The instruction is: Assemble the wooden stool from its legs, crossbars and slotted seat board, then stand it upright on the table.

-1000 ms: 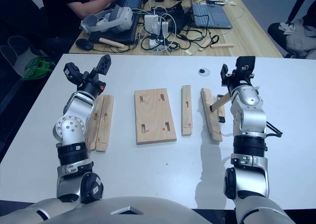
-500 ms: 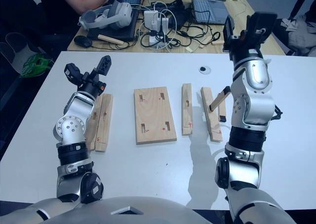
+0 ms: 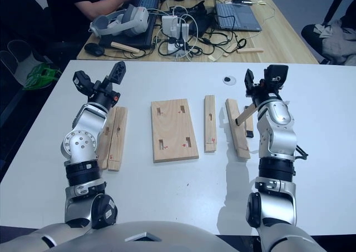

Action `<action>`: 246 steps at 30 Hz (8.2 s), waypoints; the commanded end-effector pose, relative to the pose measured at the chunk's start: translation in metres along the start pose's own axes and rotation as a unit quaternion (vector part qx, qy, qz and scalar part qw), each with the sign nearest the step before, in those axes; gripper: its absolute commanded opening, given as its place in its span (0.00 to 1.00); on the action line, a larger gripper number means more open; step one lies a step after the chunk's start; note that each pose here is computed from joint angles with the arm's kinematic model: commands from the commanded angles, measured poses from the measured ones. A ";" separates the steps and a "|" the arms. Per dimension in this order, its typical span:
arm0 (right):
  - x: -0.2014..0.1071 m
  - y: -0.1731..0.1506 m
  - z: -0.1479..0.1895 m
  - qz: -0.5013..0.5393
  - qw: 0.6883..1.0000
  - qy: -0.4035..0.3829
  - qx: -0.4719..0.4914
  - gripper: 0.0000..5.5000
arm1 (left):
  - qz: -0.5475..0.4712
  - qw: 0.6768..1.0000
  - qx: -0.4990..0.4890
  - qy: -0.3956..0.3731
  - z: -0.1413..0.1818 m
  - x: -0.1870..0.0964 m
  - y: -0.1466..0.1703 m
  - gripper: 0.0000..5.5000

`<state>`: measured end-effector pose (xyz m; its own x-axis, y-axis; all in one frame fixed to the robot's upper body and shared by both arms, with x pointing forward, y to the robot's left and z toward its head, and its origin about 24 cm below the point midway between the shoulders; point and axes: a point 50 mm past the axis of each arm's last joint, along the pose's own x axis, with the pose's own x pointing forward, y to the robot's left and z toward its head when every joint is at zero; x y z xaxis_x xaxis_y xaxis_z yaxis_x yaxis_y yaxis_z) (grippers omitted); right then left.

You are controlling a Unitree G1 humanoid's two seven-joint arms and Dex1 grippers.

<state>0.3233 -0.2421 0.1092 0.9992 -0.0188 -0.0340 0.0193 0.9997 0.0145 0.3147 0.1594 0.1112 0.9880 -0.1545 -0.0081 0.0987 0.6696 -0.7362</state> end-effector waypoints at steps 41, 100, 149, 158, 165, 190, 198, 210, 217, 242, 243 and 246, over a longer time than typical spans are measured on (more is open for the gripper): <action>-0.005 -0.011 -0.034 -0.009 0.971 0.239 -0.021 0.50 | 0.006 1.000 -0.021 -0.009 0.000 0.001 0.003 0.98; 0.012 0.168 0.046 0.262 0.797 -0.203 -0.504 0.18 | -0.140 0.969 -0.177 0.104 -0.027 0.019 -0.130 0.98; 0.005 0.176 0.040 0.251 0.783 -0.264 -0.505 0.18 | -0.085 0.975 -0.183 0.088 -0.023 0.022 -0.122 0.29; 0.002 0.179 0.034 0.279 0.771 -0.258 -0.511 0.24 | -0.067 0.977 -0.190 0.065 -0.016 0.025 -0.122 0.21; -0.021 0.157 0.009 0.424 0.745 -0.150 -0.492 0.48 | -0.055 0.982 -0.183 0.016 0.002 0.030 -0.116 0.18; -0.091 0.099 -0.033 0.652 0.502 0.227 -0.520 0.00 | -0.075 0.996 0.002 -0.045 0.047 0.010 -0.096 0.18; -0.078 0.127 -0.041 0.647 0.509 0.217 -0.524 0.00 | -0.068 0.997 0.009 -0.047 0.051 0.008 -0.094 0.18; -0.030 0.198 -0.050 0.571 0.672 0.069 -0.467 0.00 | -0.073 0.995 0.055 -0.028 0.048 0.003 -0.093 0.18; -0.047 0.164 -0.012 0.550 0.752 0.050 -0.359 0.00 | -0.015 0.980 0.196 0.002 0.034 -0.010 -0.074 0.18; -0.108 0.043 -0.033 0.492 0.763 0.235 -0.347 0.00 | 0.058 0.952 0.289 0.084 0.041 -0.052 -0.050 0.18; -0.108 0.044 -0.033 0.493 0.763 0.235 -0.346 0.00 | 0.059 0.949 0.294 0.093 0.039 -0.055 -0.048 0.18; -0.108 0.045 -0.033 0.495 0.763 0.233 -0.344 0.00 | 0.065 0.946 0.299 0.103 0.034 -0.058 -0.045 0.18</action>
<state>0.2147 -0.1950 0.0796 0.3870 0.5937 -0.7055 -0.9209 0.2880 -0.2628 0.2598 0.1596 0.1788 0.9690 -0.1666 -0.1825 0.1200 0.9629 -0.2416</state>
